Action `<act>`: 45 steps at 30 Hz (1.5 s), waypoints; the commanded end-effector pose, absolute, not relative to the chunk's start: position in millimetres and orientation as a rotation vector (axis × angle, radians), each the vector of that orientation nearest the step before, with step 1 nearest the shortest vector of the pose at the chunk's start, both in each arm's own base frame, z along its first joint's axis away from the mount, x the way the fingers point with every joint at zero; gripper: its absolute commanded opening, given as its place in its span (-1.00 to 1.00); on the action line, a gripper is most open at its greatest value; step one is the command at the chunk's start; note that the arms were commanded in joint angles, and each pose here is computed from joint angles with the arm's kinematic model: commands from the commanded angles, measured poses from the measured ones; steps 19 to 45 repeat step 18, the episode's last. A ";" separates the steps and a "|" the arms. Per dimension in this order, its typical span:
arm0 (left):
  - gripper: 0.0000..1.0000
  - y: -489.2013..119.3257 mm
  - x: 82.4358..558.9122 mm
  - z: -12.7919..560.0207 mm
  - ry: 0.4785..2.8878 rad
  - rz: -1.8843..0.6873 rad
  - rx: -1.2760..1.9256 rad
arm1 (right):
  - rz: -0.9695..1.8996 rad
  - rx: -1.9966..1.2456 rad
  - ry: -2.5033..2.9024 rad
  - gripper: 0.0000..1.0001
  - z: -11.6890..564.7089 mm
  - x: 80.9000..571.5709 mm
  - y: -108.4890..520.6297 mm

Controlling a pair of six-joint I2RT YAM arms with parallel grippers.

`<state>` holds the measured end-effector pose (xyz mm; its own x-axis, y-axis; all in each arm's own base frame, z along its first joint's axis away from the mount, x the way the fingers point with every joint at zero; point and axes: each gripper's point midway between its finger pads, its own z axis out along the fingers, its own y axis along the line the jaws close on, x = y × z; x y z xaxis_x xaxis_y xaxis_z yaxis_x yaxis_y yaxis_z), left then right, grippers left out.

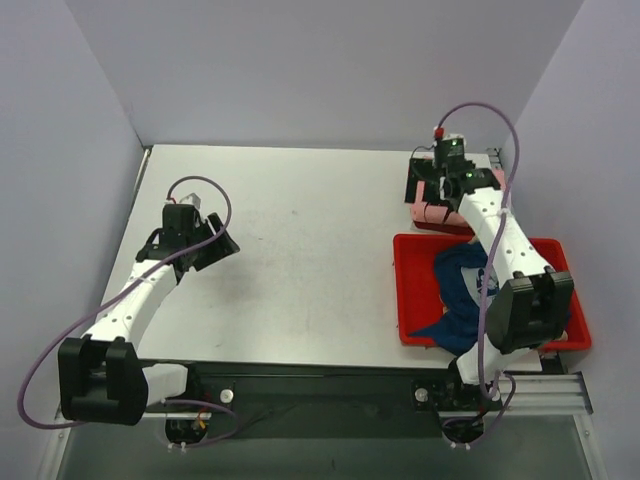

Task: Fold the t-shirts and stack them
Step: Put the neatly folded tshirt into the corner of the board with the right arm

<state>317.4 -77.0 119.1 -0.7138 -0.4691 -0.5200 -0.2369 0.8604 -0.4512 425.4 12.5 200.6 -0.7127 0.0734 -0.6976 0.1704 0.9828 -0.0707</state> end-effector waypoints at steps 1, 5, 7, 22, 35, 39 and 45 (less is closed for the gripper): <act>0.41 -72.6 328.1 150.9 2.286 -0.429 -0.460 | 0.019 0.120 2.404 1.00 172.4 405.0 61.6; 0.40 -73.7 328.4 152.0 2.282 -0.426 -0.437 | 0.202 0.066 2.449 1.00 150.2 376.5 115.9; 0.40 -74.1 328.5 153.4 2.280 -0.425 -0.429 | 0.234 0.023 2.476 1.00 140.5 363.4 135.7; 0.39 -69.5 325.3 159.6 2.238 -0.405 -0.416 | 0.216 -0.035 2.559 0.99 115.5 317.3 148.7; 0.39 -69.5 325.3 159.6 2.238 -0.405 -0.416 | 0.216 -0.035 2.559 0.99 115.5 317.3 148.7; 0.39 -69.5 325.3 159.6 2.238 -0.405 -0.416 | 0.216 -0.035 2.559 0.99 115.5 317.3 148.7; 0.39 -69.5 325.3 159.6 2.238 -0.405 -0.416 | 0.216 -0.035 2.559 0.99 115.5 317.3 148.7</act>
